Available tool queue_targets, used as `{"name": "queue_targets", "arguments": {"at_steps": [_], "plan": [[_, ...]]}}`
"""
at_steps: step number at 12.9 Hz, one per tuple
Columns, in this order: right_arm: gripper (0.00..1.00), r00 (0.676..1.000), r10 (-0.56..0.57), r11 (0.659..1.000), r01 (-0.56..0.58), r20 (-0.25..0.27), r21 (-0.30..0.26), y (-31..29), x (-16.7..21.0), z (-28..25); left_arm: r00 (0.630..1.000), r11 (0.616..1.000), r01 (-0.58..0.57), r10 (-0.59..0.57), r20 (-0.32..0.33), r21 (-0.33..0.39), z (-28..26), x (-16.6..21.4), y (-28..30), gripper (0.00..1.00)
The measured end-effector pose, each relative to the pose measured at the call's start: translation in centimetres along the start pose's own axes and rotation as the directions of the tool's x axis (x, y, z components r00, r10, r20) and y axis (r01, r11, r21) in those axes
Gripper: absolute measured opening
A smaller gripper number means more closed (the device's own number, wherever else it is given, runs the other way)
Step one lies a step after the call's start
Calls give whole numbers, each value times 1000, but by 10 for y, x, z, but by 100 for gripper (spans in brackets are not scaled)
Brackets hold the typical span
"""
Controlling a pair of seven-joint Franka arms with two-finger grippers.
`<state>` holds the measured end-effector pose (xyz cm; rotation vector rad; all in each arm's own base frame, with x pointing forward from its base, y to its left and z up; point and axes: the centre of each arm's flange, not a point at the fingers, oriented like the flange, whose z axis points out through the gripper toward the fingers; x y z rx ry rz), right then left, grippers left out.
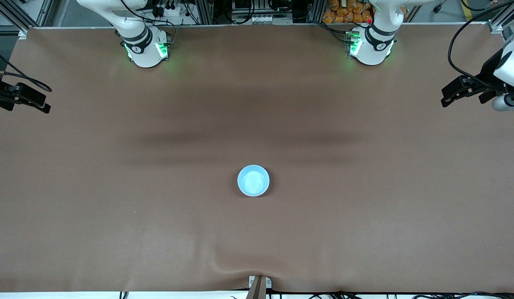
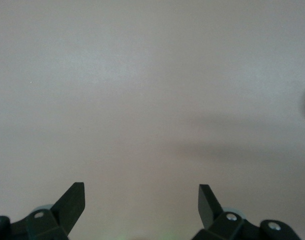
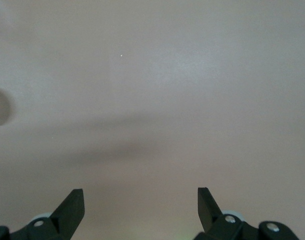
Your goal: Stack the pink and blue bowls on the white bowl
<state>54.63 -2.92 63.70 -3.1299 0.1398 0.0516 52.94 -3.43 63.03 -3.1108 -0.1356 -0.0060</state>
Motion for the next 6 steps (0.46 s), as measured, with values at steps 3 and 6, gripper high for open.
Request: {"name": "queue_targets", "arguments": {"at_steps": [3, 6], "plan": [[100, 1000, 0, 1000, 0, 8, 0, 0, 1, 4, 1000, 1000, 1, -1, 0, 0, 0, 0, 0, 100], [100, 1000, 2, 1000, -2, 19, -1, 1, 4, 11, 1000, 1000, 1, -1, -4, -1, -2, 0, -1, 100]]}}
